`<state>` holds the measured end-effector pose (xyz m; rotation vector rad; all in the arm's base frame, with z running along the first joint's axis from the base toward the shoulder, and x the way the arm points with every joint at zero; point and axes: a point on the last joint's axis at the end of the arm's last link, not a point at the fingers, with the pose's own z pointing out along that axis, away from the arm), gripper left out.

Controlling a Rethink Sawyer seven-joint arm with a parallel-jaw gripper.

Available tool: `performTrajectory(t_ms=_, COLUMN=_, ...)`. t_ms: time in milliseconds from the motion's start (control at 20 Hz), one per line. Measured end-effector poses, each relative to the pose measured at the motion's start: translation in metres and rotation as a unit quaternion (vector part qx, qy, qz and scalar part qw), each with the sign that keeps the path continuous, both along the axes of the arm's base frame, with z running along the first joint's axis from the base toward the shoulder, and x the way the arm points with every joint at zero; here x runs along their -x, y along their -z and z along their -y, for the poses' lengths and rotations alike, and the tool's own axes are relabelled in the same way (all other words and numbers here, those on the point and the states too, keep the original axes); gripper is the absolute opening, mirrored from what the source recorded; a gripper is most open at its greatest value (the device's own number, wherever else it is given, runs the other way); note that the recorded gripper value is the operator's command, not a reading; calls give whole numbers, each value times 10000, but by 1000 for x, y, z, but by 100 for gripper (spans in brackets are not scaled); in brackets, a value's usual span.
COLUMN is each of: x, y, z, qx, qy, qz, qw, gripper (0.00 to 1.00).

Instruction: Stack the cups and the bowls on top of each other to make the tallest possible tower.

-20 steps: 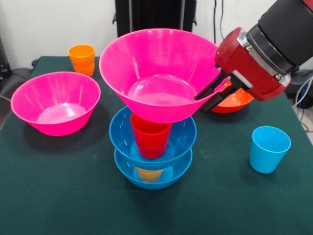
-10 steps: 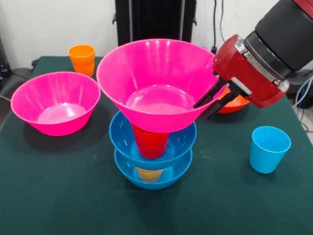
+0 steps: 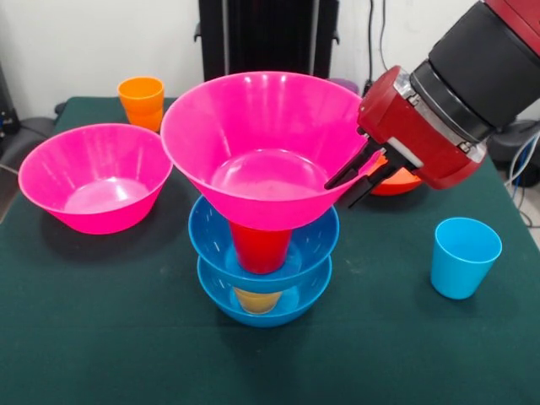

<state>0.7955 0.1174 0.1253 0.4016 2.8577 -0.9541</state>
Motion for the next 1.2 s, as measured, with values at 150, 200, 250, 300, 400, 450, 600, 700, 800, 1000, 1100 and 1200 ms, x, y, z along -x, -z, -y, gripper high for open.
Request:
performTrajectory(t_ms=150, x=4, y=3, z=3, qx=15, qy=31, qz=-51, qw=10000, gripper=0)
performTrajectory(t_ms=200, x=5, y=4, z=4, qx=21, qy=43, qz=-70, qw=10000, gripper=0)
performTrajectory(t_ms=250, x=7, y=6, z=6, qx=27, qy=59, qz=-93, qw=9999, gripper=0)
performTrajectory(t_ms=300, x=8, y=7, z=7, qx=35, qy=71, qz=-115, qw=9999, gripper=0)
performTrajectory(t_ms=400, x=10, y=9, z=9, qx=38, qy=90, qz=-123, qw=9999, gripper=0)
performTrajectory(t_ms=450, x=12, y=12, z=10, qx=32, qy=107, qz=-114, qw=9999, gripper=0)
performTrajectory(t_ms=600, x=13, y=14, z=12, qx=24, qy=113, qz=-81, qw=9999, gripper=0)
performTrajectory(t_ms=700, x=13, y=13, z=13, qx=6, qy=119, qz=-18, qw=9999, gripper=0)
performTrajectory(t_ms=800, x=13, y=13, z=14, qx=-31, qy=149, qz=73, qw=9999, gripper=0)
performTrajectory(t_ms=1000, x=13, y=12, z=15, qx=-37, qy=224, qz=159, qw=9996, gripper=0)
performTrajectory(t_ms=1100, x=13, y=12, z=15, qx=-35, qy=303, qz=213, qw=9993, gripper=0)
performTrajectory(t_ms=1200, x=14, y=12, z=15, qx=-36, qy=328, qz=232, qw=9992, gripper=0)
